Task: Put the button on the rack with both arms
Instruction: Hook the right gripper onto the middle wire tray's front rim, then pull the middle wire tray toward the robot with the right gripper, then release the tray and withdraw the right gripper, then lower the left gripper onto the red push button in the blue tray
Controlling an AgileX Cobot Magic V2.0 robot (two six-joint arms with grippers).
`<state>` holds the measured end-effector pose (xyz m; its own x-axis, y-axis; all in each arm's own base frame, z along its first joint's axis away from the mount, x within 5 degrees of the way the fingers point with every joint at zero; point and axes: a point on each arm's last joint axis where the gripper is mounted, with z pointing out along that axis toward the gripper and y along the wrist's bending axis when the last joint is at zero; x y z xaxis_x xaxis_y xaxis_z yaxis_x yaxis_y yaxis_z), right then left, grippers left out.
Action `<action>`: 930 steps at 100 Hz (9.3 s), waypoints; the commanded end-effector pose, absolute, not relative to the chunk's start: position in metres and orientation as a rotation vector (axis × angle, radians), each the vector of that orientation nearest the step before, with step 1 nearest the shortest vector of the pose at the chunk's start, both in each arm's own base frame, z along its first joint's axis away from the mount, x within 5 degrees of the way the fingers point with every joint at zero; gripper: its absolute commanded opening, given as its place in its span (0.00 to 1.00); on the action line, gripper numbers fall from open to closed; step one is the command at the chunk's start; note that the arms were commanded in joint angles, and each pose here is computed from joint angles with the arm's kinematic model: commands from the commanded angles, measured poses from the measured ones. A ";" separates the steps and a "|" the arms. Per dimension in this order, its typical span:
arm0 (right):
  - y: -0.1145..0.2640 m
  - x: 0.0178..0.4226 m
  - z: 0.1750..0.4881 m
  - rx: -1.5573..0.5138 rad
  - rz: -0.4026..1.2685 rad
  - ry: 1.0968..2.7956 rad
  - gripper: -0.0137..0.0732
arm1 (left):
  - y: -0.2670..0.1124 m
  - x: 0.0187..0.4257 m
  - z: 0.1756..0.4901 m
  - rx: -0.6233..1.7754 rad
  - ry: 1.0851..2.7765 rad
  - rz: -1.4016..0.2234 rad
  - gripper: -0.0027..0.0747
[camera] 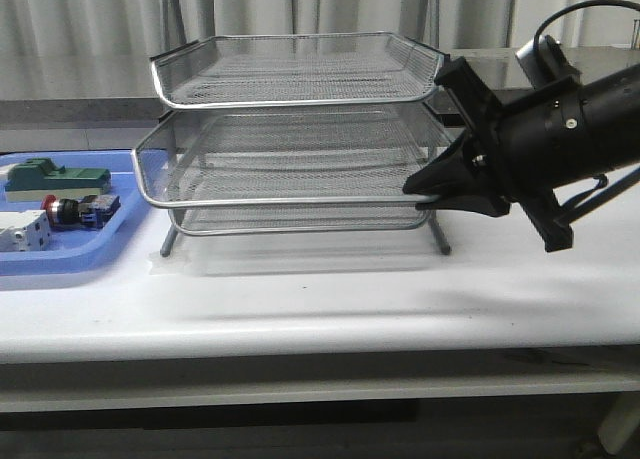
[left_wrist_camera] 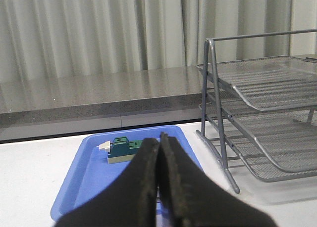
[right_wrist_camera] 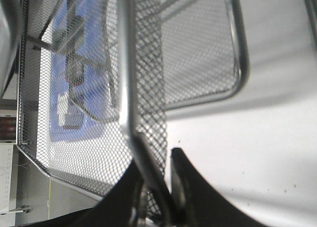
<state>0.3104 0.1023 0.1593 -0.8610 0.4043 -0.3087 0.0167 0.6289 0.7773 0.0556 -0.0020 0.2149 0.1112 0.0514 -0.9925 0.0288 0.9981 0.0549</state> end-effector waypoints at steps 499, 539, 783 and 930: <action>0.005 0.061 0.331 -0.149 0.023 2.189 0.08 | -0.002 0.054 0.208 0.056 1.392 0.004 0.01; 0.005 0.061 0.331 -0.149 0.023 2.189 0.08 | -0.002 0.053 0.214 0.055 1.335 0.002 0.01; 0.005 0.061 0.331 -0.149 0.023 2.189 0.08 | -0.016 0.379 0.348 0.825 2.214 0.259 0.82; 0.005 0.061 0.331 -0.149 0.023 2.189 0.08 | -0.012 0.500 0.217 1.242 2.356 0.349 0.82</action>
<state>0.0580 0.0048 0.3164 -0.6427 -0.1008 -0.7595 -0.1195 0.9924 -0.0306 0.4952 -0.0122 0.1789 -0.5181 0.8326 -0.1958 0.7609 0.5532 0.3391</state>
